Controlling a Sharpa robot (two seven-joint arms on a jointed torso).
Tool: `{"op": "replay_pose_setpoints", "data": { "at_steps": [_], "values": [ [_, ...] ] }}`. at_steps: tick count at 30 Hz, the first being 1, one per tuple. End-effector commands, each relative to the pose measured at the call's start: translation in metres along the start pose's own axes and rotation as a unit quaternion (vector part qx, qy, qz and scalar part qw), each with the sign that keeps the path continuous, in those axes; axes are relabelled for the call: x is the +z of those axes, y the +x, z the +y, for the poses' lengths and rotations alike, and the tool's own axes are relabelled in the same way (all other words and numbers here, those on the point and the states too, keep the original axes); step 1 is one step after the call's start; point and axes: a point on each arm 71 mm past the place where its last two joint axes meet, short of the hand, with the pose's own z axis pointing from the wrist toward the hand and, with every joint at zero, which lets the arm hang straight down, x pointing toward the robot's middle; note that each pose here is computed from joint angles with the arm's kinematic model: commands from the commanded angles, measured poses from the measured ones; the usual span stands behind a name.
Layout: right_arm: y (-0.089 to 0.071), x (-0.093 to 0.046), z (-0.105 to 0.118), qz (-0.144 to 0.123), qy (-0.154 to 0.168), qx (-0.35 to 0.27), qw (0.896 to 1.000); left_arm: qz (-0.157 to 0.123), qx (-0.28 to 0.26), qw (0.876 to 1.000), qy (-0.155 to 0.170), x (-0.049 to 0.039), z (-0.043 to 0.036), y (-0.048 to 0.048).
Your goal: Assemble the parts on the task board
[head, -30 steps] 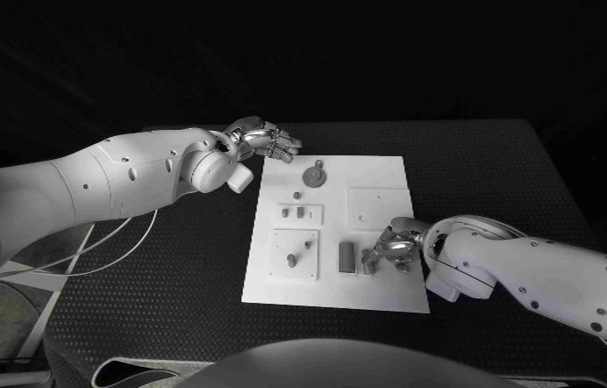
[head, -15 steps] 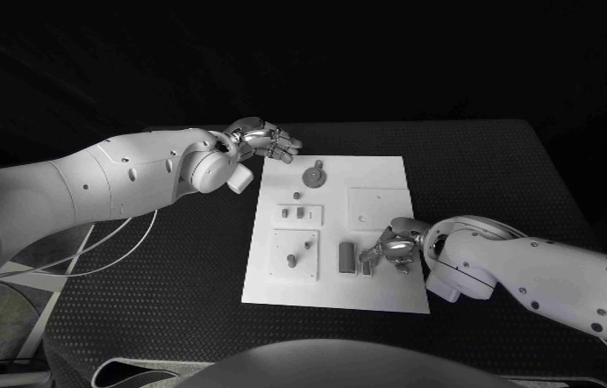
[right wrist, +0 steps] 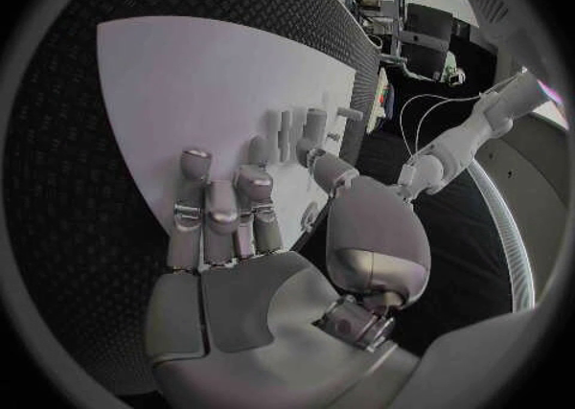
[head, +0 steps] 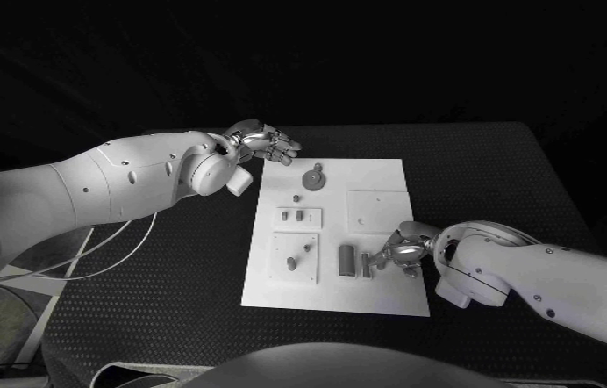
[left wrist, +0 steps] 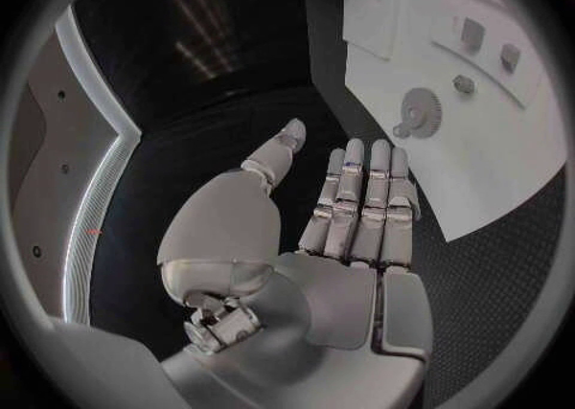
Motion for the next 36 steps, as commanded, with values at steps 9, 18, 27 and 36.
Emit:
{"op": "replay_pose_setpoints", "data": {
  "at_steps": [9,18,27,36],
  "values": [
    [-0.064,-0.004,0.005,-0.105,-0.16,0.1,0.976,-0.033,-0.008,0.999,0.04,0.0052,-0.0073,-0.0029],
    [-0.14,0.006,-0.004,-0.195,-0.241,0.201,0.929,-0.066,-0.029,0.996,0.054,0.0057,-0.0117,-0.0151],
    [-0.18,0.024,-0.013,-0.228,-0.242,0.301,0.894,-0.101,-0.06,0.99,0.082,0.0173,-0.018,-0.0234],
    [-0.176,0.039,-0.008,-0.212,-0.282,0.342,0.871,-0.094,-0.113,0.985,0.087,0.0254,-0.0184,-0.0289]
  ]
}}
